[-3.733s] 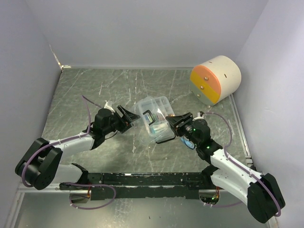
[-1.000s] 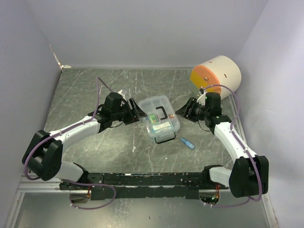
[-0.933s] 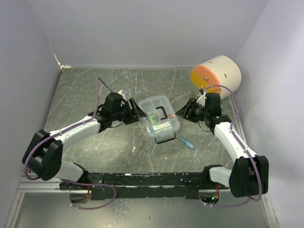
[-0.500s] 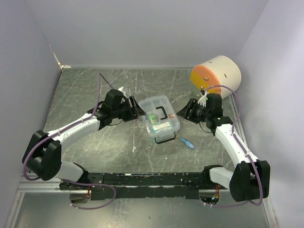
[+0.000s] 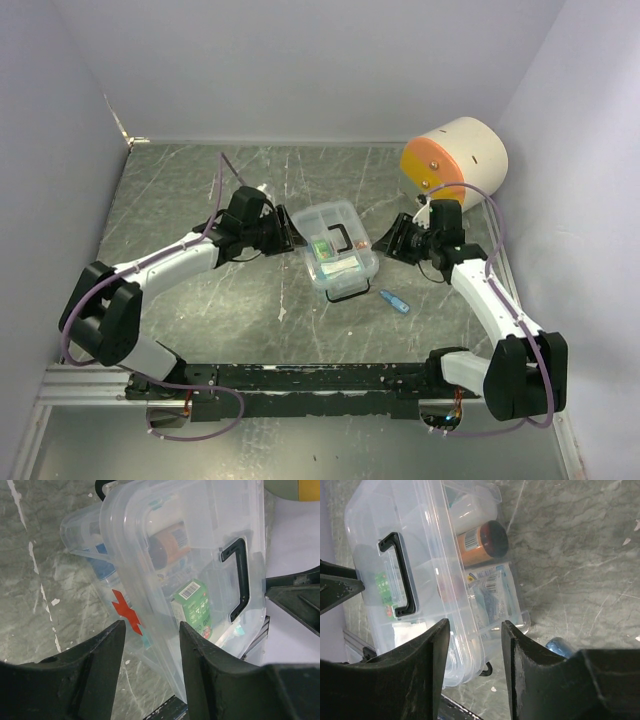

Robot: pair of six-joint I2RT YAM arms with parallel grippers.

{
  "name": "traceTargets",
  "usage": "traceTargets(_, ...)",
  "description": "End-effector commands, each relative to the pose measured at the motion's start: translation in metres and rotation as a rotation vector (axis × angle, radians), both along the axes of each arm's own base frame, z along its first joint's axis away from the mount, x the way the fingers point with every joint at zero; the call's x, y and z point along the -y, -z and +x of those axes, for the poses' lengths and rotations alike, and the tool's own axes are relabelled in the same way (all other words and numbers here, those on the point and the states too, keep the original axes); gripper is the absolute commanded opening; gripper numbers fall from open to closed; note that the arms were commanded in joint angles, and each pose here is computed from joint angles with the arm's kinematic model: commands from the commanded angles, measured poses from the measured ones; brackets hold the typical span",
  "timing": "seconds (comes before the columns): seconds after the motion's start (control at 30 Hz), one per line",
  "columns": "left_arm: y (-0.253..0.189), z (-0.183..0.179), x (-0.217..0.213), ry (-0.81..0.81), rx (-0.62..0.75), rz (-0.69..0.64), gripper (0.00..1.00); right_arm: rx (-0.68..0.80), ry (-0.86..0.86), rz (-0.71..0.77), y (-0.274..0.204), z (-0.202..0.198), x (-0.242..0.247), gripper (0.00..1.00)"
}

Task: Organize the medicine kit

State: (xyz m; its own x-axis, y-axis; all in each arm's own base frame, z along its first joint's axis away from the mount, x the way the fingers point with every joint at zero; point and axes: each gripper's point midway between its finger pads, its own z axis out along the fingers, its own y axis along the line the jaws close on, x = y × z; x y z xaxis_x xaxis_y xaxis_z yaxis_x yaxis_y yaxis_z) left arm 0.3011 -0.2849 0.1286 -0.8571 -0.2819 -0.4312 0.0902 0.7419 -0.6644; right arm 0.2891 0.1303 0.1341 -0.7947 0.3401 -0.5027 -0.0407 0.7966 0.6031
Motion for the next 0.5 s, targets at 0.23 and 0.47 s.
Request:
traceTargets(0.23, -0.024, 0.013, -0.016, 0.023, 0.087, 0.166, 0.76, -0.015, 0.02, -0.097, -0.015, -0.007, 0.013, 0.44)
traceTargets(0.47, -0.092, 0.051, -0.025, 0.086, 0.368, 0.323, 1.0, 0.014, 0.112, -0.095, -0.034, -0.025, 0.024, 0.53)
